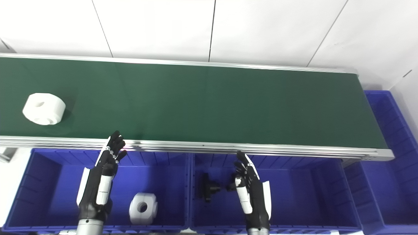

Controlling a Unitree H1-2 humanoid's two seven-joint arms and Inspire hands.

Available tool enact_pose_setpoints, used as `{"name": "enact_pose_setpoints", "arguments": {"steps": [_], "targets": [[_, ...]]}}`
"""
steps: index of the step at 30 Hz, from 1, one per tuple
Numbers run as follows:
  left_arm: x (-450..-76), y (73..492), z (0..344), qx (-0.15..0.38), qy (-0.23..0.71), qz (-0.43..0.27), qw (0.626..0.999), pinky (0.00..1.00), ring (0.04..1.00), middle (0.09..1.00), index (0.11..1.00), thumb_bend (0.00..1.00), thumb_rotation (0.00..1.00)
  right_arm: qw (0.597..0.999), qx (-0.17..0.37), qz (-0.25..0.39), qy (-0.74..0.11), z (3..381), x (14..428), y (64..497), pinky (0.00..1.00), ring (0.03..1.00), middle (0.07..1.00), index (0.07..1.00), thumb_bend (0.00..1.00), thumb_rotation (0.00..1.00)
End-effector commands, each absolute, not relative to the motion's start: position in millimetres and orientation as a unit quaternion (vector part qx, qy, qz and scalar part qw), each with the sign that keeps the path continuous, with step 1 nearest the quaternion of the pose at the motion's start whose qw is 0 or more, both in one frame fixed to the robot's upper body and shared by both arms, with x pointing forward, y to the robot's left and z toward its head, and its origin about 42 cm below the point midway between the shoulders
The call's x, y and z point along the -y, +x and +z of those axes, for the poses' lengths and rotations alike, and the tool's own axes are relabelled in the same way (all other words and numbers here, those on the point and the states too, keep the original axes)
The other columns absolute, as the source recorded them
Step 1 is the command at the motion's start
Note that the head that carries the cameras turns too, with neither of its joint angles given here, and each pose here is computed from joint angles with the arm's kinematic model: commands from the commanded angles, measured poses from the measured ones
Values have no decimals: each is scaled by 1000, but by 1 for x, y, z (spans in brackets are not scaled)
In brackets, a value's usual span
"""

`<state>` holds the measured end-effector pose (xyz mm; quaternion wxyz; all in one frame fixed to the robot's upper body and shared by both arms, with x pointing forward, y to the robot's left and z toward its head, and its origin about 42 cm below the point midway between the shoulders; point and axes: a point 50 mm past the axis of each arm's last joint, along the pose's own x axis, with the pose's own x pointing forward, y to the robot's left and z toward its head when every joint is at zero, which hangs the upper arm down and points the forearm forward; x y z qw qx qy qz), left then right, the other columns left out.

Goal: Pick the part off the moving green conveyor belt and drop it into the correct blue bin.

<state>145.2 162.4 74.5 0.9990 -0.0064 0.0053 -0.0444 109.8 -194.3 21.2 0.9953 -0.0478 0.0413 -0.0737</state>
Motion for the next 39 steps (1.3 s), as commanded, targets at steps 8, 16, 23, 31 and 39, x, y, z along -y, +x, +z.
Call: {"name": "enact_pose_setpoints", "arguments": {"steps": [8,16,23,31,39], "targets": [[-139,146,69,6,-7,-46,999,871,928,931,917,695,965,996,-17,-72,-42,21,213,112,836,857,891,888,799,1000],[-121,150,61,6,-26,-50,998,815,895,899,871,645,828,996,-30,-75,-41,13,229,113,897,885,909,926,714,1000],[-118,153,60,49,13,-59,997,746,850,868,813,614,773,996,-36,-68,-45,8,236,117,926,893,916,930,687,1000],[-149,176,99,142,134,-85,977,659,796,838,796,775,648,996,-31,-67,-44,10,232,119,898,876,903,917,696,1000],[-202,253,157,231,341,-134,901,660,788,821,790,981,565,997,-19,-62,-32,14,220,127,850,849,883,902,726,1000]]}}
